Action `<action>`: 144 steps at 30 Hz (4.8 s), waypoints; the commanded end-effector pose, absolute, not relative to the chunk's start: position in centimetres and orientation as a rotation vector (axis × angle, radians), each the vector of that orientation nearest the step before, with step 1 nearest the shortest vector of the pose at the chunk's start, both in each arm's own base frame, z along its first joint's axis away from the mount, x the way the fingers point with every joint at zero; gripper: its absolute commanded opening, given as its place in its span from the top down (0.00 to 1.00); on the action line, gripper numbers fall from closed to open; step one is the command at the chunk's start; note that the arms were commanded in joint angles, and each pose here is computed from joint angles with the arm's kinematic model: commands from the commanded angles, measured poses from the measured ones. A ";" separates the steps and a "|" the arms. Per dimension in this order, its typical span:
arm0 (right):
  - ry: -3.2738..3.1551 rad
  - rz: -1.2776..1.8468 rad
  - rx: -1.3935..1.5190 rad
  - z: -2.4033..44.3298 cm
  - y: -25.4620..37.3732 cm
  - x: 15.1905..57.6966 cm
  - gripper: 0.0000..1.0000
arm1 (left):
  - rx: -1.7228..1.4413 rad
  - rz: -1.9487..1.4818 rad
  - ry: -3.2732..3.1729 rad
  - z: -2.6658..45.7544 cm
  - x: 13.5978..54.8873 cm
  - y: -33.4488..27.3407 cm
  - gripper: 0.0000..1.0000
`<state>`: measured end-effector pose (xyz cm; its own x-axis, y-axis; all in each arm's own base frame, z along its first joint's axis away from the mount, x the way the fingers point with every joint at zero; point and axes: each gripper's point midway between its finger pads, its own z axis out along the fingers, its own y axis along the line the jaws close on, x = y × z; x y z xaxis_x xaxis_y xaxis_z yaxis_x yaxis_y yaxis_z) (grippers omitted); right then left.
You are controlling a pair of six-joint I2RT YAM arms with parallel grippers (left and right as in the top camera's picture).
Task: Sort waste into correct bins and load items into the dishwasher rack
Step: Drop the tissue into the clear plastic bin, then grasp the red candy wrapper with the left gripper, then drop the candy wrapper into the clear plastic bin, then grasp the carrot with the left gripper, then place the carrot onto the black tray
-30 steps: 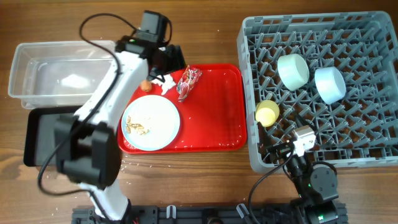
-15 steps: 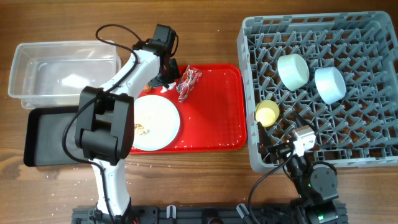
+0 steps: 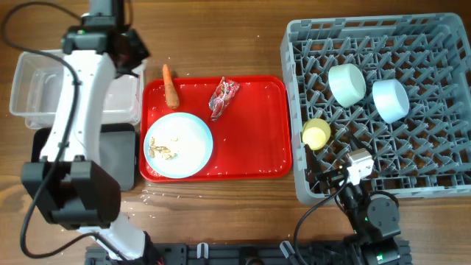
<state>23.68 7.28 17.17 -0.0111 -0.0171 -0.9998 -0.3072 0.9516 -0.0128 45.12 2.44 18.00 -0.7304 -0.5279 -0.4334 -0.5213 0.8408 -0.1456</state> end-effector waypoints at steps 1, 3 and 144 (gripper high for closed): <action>1.568 0.236 -0.275 17.1 7.5 23.6 0.00 | -0.895 0.119 2.590 13.9 44.9 6.9 0.54; 1.568 0.236 -0.275 17.1 7.5 23.6 0.01 | -0.920 0.108 2.581 13.6 45.2 7.7 0.00; 1.568 0.236 -0.275 17.1 7.5 23.6 0.00 | -0.666 0.008 2.679 22.7 36.7 -0.2 0.88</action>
